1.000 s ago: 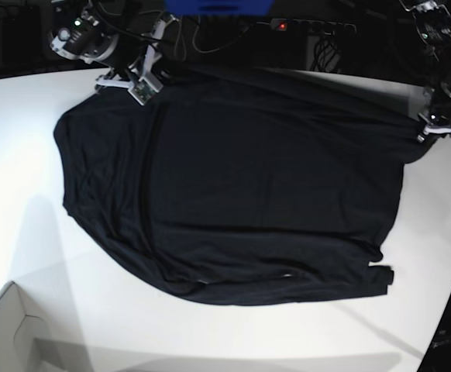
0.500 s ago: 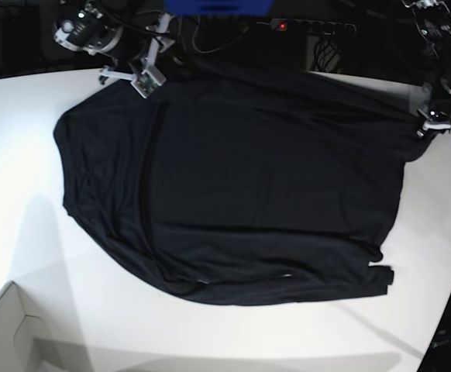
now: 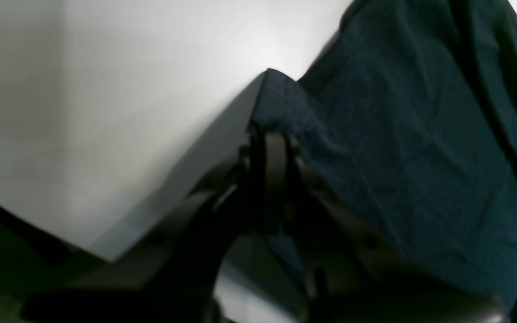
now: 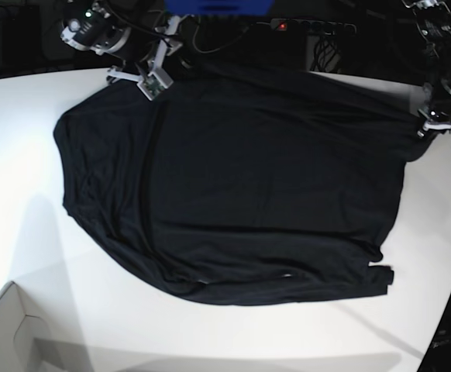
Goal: Layout the t-shirt on the table in an organized manner, then fold the t-shirt properly
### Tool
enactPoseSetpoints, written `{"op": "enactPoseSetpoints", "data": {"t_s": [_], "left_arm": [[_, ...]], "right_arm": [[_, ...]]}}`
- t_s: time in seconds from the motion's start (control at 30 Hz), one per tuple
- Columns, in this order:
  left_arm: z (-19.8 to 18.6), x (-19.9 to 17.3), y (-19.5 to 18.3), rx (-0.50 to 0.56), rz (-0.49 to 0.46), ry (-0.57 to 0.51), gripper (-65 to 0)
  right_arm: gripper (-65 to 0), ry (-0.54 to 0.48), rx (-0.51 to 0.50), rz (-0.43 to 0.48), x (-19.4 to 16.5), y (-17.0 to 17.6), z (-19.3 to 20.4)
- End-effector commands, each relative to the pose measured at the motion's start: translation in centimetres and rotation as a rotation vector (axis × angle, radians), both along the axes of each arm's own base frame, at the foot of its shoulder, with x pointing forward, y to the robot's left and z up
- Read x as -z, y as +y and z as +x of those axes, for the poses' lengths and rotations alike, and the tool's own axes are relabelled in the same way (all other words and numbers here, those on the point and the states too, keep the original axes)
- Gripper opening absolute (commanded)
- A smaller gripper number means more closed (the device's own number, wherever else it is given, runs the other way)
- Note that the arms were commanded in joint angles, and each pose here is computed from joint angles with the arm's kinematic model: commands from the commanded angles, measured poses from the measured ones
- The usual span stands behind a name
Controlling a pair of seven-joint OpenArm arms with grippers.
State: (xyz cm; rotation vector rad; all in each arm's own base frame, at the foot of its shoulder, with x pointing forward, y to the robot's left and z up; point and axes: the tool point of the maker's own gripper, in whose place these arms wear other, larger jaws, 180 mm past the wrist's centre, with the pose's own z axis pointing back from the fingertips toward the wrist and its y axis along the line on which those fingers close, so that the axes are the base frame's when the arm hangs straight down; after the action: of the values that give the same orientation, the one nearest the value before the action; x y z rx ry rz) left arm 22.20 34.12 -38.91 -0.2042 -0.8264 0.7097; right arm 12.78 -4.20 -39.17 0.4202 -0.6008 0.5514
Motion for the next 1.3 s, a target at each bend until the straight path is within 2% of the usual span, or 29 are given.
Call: {"op": "enactPoseSetpoints", "data": {"t_s": [0.0, 0.13, 0.47, 0.63, 1.03, 1.27], "left_arm": [[0.7, -1.4, 0.8, 0.003, 0.029, -0.041, -64.9], [0.8, -1.3, 0.8, 0.003, 0.028, -0.042, -64.9], [0.9, -1.4, 0.8, 0.003, 0.029, -0.045, -64.9], [0.9, -1.4, 0.8, 0.003, 0.029, -0.045, -64.9], [0.9, -1.4, 0.8, 0.003, 0.03, -0.044, -64.9], [1.0, -1.4, 0.8, 0.001, 0.03, -0.046, -64.9]], "right_arm": [[-41.8, -0.04, 0.004, 0.036, -1.0, 0.5, 0.5], [-41.8, -0.07, 0.017, 0.07, -1.5, 0.9, 0.7], [-41.4, -0.047, 0.008, 0.105, -0.4, 1.8, 0.4], [-41.3, -0.027, 0.017, 0.105, 0.7, 1.5, 0.5], [-41.3, -0.042, 0.042, 0.086, 0.8, 0.4, 1.4], [-41.3, 0.006, 0.046, 0.086, 2.2, 0.4, 0.6]]}}
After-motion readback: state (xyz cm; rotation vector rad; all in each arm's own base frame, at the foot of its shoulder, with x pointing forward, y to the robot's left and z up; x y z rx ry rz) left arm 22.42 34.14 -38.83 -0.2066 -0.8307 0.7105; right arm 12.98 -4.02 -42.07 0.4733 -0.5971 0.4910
